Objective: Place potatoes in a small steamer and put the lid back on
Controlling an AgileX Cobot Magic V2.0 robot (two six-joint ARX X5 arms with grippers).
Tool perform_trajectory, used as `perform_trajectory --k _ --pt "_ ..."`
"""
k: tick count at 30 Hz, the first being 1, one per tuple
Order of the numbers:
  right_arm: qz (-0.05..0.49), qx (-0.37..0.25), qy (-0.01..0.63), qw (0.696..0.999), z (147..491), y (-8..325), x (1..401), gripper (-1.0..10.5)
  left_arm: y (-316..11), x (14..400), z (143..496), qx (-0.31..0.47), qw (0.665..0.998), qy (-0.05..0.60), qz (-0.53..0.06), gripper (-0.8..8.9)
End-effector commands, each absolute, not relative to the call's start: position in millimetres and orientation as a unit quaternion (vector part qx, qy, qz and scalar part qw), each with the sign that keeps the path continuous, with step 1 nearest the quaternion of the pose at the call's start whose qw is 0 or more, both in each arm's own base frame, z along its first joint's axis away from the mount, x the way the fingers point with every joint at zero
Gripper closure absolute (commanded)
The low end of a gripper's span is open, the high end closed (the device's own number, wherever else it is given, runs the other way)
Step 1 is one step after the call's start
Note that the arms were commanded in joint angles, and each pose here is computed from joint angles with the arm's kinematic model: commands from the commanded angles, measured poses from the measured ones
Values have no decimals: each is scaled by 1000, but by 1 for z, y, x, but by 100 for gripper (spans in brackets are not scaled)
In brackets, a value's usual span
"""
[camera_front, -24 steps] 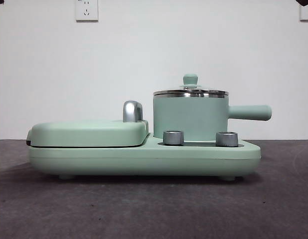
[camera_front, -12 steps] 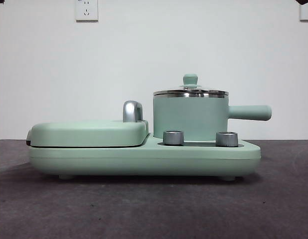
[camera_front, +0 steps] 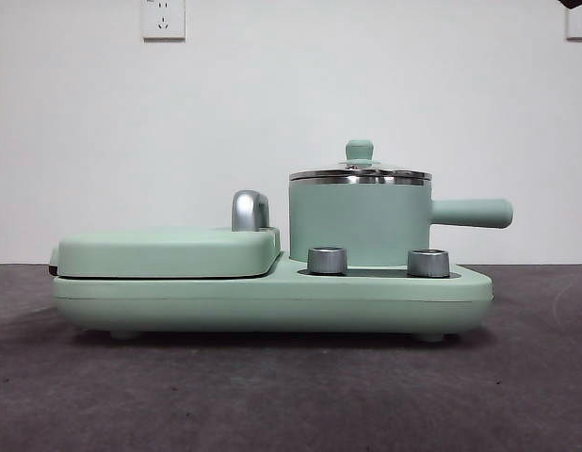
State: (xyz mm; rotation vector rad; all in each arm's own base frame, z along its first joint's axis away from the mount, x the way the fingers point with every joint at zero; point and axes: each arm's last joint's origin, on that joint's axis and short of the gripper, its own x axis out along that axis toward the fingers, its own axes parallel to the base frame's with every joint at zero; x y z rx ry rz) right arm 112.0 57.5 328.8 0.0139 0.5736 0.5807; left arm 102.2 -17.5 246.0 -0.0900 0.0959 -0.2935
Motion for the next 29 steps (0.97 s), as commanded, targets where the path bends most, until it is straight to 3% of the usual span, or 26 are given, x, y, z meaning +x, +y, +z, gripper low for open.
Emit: perform_trajectory --k 1,10,29 --pt "285 10 273 919 332 59 112 930 -12 100 220 -36 995 33 -84 808" --pt "285 10 273 919 332 59 112 930 -4 97 158 -41 998 46 -32 808" --pt "285 10 272 919 332 59 113 930 -3 96 155 -38 997 64 -22 808"
